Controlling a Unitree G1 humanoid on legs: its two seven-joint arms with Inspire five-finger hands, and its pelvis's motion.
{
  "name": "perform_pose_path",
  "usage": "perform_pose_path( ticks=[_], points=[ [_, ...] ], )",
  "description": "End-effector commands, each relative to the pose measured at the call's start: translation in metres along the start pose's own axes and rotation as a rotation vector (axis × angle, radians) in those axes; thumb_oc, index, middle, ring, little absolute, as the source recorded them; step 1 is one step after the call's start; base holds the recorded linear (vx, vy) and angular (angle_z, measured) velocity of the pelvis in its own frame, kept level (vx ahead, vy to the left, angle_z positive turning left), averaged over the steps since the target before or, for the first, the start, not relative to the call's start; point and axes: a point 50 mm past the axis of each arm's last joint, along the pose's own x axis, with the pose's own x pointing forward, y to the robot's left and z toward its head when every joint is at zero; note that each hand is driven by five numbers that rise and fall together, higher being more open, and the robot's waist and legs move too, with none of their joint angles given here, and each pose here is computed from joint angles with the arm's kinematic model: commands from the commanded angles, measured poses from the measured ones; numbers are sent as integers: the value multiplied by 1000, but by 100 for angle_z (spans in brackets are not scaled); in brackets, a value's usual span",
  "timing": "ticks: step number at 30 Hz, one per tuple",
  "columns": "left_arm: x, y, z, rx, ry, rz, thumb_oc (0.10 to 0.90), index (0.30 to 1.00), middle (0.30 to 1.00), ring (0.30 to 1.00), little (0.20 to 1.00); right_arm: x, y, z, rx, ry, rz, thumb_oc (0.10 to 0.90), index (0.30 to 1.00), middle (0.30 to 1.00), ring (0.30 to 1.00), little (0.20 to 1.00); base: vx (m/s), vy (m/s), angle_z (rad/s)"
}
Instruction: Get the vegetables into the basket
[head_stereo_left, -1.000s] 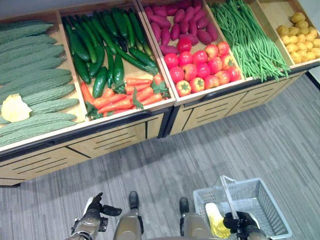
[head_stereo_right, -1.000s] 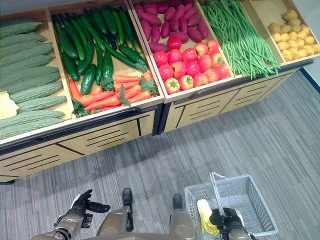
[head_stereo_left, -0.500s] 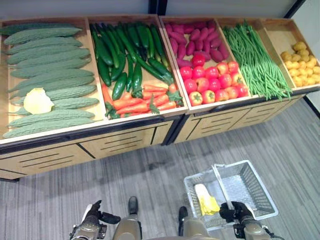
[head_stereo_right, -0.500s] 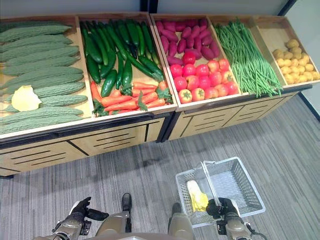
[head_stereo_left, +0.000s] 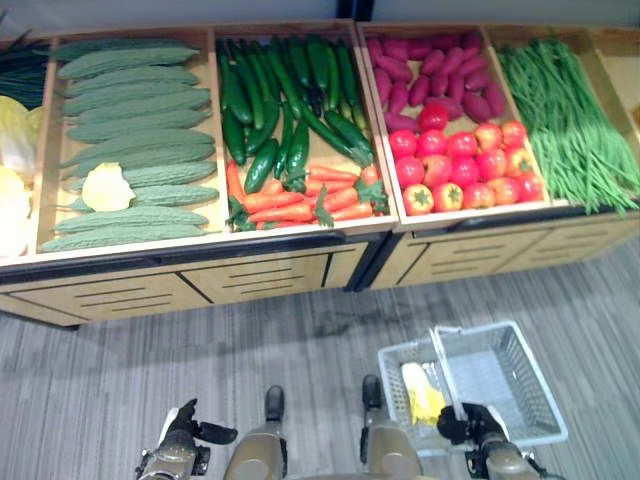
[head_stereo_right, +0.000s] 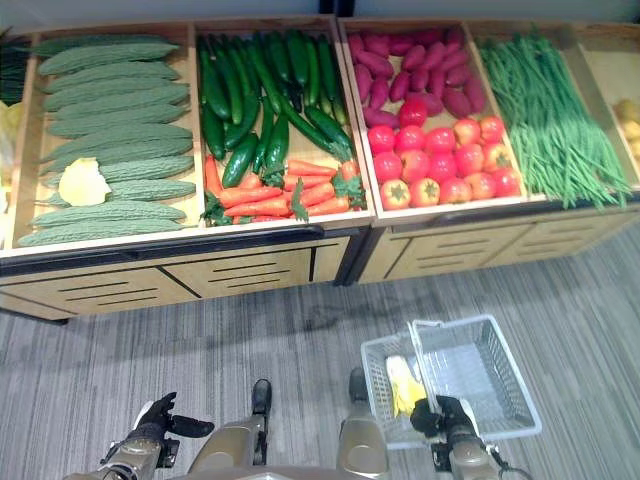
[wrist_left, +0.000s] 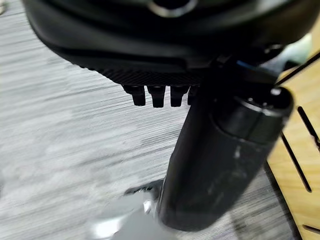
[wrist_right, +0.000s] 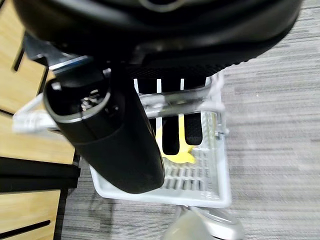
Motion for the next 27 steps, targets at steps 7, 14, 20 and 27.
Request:
perform_pose_path(
  ticks=[7,14,20,27],
  points=[
    [2,4,11,-37,-29,29,900,1000,1000,1000,1000,-2,-29,0,6,-51,-77,400,300,300,300,300,11,-154,29],
    [0,6,-4,-39,20,37,900,1000,1000,1000,1000,-6,-24,-20,-12,23,-56,400,300,300,300,300,61,-6,10],
    [-1,28,-11,-75,46,190,900,1000,1000,1000,1000,-9,-21,-30,-14,58,-56,400,300,300,300,300,25,53,1],
    [-15,119,1,-277,1,805,900,1000,1000,1000,1000,-12,-12,-35,-45,37,-72,400,300,300,300,300,22,56,0]
  ],
)
